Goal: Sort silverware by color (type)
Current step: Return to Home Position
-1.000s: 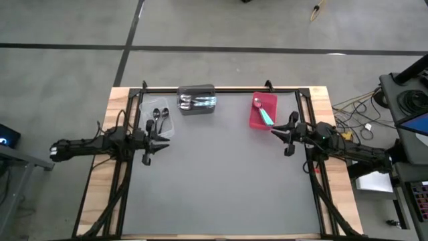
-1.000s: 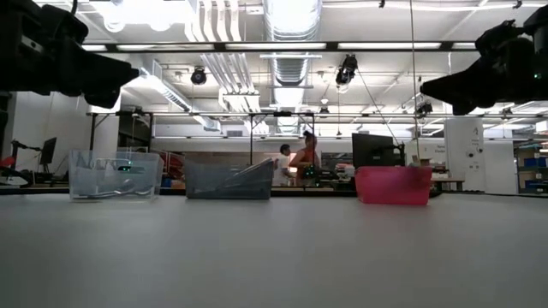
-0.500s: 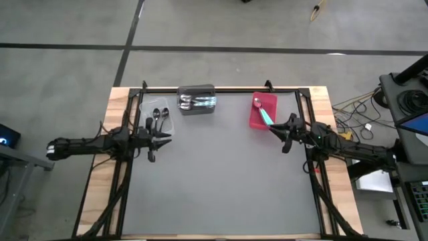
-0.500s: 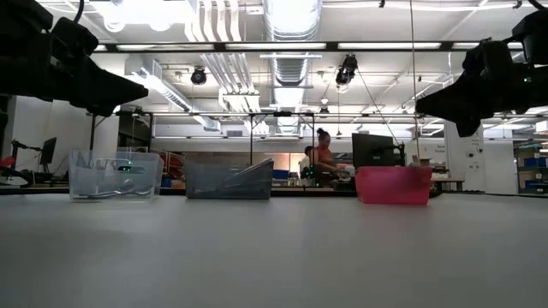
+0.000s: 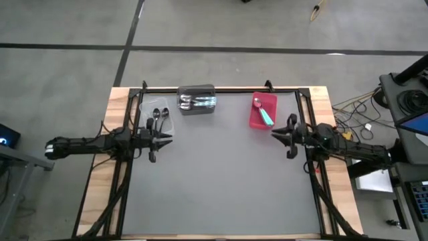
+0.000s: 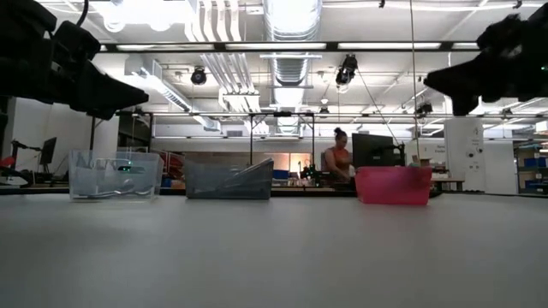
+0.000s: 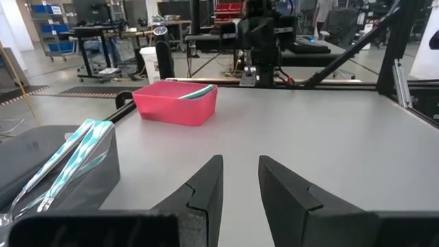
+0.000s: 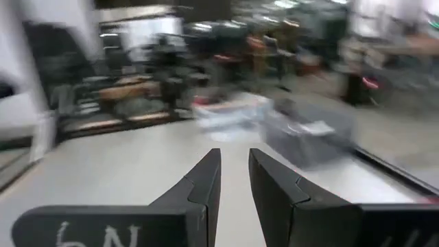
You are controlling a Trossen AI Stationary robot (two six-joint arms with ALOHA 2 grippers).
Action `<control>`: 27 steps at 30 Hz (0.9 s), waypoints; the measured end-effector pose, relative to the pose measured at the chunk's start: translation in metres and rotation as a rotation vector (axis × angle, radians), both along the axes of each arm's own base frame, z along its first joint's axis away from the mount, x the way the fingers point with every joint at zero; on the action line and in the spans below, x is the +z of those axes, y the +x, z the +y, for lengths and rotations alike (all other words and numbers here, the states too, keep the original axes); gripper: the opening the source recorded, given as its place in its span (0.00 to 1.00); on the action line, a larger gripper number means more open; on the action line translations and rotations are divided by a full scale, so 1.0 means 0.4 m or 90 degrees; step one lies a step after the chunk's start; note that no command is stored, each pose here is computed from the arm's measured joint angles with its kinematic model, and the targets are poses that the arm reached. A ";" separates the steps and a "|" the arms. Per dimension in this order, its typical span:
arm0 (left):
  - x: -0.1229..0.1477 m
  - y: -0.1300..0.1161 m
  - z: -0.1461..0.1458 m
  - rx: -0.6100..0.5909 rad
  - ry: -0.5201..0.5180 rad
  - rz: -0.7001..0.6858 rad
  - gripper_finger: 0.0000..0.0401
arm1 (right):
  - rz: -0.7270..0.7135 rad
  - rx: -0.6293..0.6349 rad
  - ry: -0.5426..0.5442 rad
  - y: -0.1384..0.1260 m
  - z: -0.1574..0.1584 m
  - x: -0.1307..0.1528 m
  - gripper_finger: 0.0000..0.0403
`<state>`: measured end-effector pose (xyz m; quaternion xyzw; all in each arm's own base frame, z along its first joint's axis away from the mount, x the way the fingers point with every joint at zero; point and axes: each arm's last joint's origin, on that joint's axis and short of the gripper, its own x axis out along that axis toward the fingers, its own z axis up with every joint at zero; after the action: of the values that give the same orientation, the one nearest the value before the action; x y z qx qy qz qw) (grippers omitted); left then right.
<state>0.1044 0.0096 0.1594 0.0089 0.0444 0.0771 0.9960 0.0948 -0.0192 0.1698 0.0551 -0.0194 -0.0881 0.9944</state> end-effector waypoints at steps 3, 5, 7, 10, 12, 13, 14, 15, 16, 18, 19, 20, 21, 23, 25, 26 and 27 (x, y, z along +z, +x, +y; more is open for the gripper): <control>-0.001 0.001 0.000 0.000 0.000 0.004 0.19 | -0.010 0.074 -0.070 0.002 0.009 0.005 0.17; -0.001 0.001 0.000 0.002 0.000 0.005 0.19 | -0.003 0.074 -0.090 0.002 0.013 0.003 0.17; 0.000 0.002 0.000 0.002 0.000 0.011 0.19 | 0.014 0.047 -0.178 0.003 0.014 0.002 0.17; 0.006 0.002 0.000 0.002 0.000 0.005 0.19 | 0.044 0.040 -0.313 0.003 0.014 -0.002 0.17; 0.008 0.003 0.000 0.002 0.000 0.004 0.19 | 0.046 0.048 -0.343 0.003 0.017 -0.002 0.17; 0.008 0.002 0.000 0.002 0.000 0.005 0.19 | 0.045 0.050 -0.336 0.003 0.018 -0.002 0.17; 0.008 0.003 0.000 0.002 0.000 0.005 0.19 | 0.043 0.052 -0.323 0.004 0.018 -0.002 0.17; 0.008 0.003 0.000 0.002 0.000 0.005 0.19 | 0.041 0.053 -0.308 0.004 0.019 -0.003 0.17; 0.007 0.003 0.000 0.002 0.000 0.007 0.19 | 0.040 0.053 -0.295 0.004 0.019 -0.003 0.17; 0.006 0.004 0.000 0.002 0.000 0.008 0.19 | 0.038 0.054 -0.282 0.004 0.019 -0.003 0.17; 0.007 0.004 0.000 0.002 0.000 0.008 0.19 | 0.037 0.055 -0.276 0.004 0.019 -0.003 0.17; 0.006 0.004 0.000 0.002 0.000 0.009 0.19 | 0.035 0.055 -0.262 0.004 0.019 -0.003 0.17; 0.006 0.004 0.000 0.001 0.000 0.011 0.19 | 0.033 0.056 -0.245 0.004 0.019 -0.003 0.17; 0.006 0.005 0.000 0.001 -0.001 0.011 0.19 | 0.029 0.057 -0.214 0.004 0.019 -0.003 0.17; 0.006 0.005 0.000 0.001 -0.001 0.012 0.19 | 0.026 0.057 -0.189 0.004 0.019 -0.003 0.17; 0.005 0.005 0.000 0.001 -0.001 0.012 0.19 | 0.025 0.057 -0.179 0.004 0.019 -0.003 0.17; 0.006 0.005 0.000 0.001 -0.001 0.012 0.19 | 0.024 0.057 -0.172 0.004 0.019 -0.003 0.17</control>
<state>0.1063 0.0097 0.1617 0.0090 0.0535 0.0776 0.9955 0.0963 -0.0117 0.1687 -0.0798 -0.0102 -0.0410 0.9959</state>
